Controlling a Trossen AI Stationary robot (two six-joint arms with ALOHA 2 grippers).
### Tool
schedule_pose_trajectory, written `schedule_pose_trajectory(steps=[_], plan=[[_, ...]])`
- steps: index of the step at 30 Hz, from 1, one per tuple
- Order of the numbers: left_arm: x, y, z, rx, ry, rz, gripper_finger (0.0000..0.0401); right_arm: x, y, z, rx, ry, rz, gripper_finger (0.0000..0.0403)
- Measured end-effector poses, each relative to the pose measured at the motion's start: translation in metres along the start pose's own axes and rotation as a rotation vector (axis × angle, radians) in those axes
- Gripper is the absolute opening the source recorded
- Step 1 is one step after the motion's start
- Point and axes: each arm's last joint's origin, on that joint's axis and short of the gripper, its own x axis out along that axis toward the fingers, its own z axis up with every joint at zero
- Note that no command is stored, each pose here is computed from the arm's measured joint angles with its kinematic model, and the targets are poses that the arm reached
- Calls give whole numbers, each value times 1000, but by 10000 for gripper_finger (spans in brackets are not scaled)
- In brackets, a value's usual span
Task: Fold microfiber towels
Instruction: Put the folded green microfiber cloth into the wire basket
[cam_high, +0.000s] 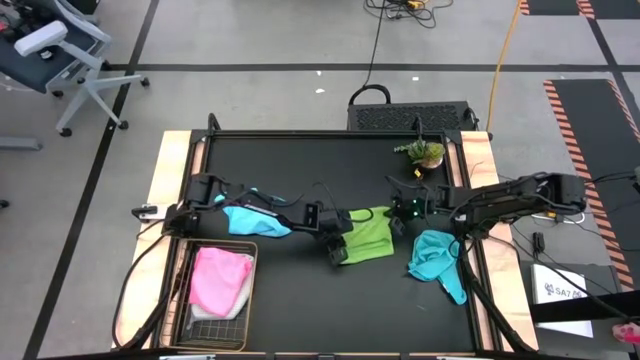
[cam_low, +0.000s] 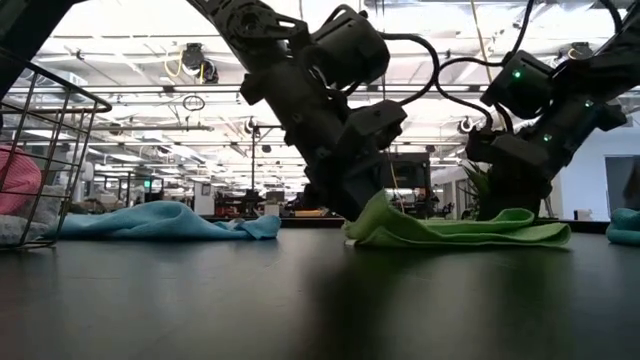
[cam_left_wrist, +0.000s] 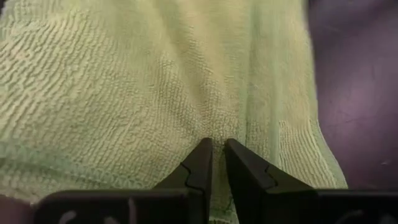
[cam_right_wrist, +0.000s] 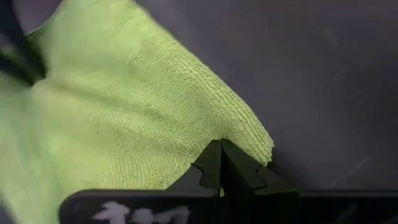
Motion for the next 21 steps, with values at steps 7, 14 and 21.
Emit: schedule_pose_trajectory(steps=[7, 14, 21], plan=[[-33, 3, 26, 30, -171, 45, 48, -9, 19, 17, 15, -75, 132, 0], [-41, 20, 31, 21, -173, 133, 49, -18, 23, 22, -8, -16, 107, 1], [-44, 44, 30, -12, -108, 209, 49, -27, 30, 36, -67, 35, 84, 33]])
